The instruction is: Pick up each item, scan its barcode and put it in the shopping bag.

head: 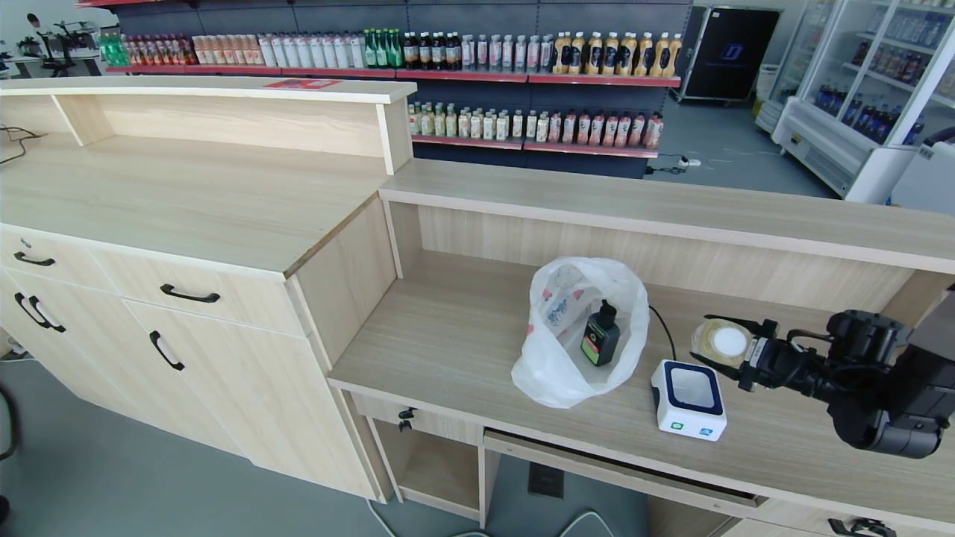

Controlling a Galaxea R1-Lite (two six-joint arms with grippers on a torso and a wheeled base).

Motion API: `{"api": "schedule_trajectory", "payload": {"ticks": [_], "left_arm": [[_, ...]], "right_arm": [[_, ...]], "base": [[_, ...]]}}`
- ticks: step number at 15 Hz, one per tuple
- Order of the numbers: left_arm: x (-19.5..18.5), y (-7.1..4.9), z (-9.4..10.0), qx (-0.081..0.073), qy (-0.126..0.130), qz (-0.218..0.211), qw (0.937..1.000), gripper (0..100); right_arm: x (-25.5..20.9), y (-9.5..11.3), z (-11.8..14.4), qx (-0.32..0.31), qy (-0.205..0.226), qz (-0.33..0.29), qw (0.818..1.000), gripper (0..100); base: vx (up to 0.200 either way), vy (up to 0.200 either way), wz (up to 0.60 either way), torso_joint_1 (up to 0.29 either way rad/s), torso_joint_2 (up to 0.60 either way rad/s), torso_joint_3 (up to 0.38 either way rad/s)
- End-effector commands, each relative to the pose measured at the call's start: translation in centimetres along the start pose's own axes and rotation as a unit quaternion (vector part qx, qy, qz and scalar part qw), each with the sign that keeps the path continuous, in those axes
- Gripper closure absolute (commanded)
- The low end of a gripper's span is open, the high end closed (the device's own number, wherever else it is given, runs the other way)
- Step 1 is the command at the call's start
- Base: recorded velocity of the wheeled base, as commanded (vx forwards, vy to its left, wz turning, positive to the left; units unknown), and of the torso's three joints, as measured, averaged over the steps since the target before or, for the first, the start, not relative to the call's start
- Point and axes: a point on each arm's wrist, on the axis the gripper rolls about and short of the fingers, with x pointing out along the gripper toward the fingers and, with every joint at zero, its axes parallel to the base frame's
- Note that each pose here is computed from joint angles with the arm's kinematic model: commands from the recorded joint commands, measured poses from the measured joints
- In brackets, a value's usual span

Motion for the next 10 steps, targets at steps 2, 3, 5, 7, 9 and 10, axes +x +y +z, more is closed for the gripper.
{"api": "schedule_trajectory", "payload": {"ticks": [2, 3, 5, 7, 9, 10], "left_arm": [[0.0, 0.0, 0.0, 0.000, 0.000, 0.000, 1.0000, 0], [0.0, 0.0, 0.0, 0.000, 0.000, 0.000, 1.0000, 0], [0.0, 0.0, 0.0, 0.000, 0.000, 0.000, 1.0000, 0], [0.0, 0.0, 0.0, 0.000, 0.000, 0.000, 1.0000, 0], [0.0, 0.0, 0.0, 0.000, 0.000, 0.000, 1.0000, 0], [0.0, 0.0, 0.0, 0.000, 0.000, 0.000, 1.0000, 0]], "right_arm": [[0.1, 0.8, -0.5, 0.009, 0.003, 0.006, 1.000, 100], [0.2, 1.0, -0.7, 0.012, 0.003, 0.008, 1.000, 100], [0.6, 1.1, -0.7, 0.010, 0.000, 0.009, 1.000, 100], [0.9, 1.0, -0.8, 0.008, -0.002, 0.009, 1.000, 100], [1.5, 1.2, -0.8, 0.009, -0.008, 0.011, 1.000, 100], [1.8, 1.3, -0.7, 0.011, -0.012, 0.013, 1.000, 100]], "base": [[0.000, 0.000, 0.00, 0.000, 0.00, 0.000], [0.000, 0.000, 0.00, 0.000, 0.00, 0.000], [0.000, 0.000, 0.00, 0.000, 0.00, 0.000], [0.000, 0.000, 0.00, 0.000, 0.00, 0.000], [0.000, 0.000, 0.00, 0.000, 0.00, 0.000], [0.000, 0.000, 0.00, 0.000, 0.00, 0.000]]}}
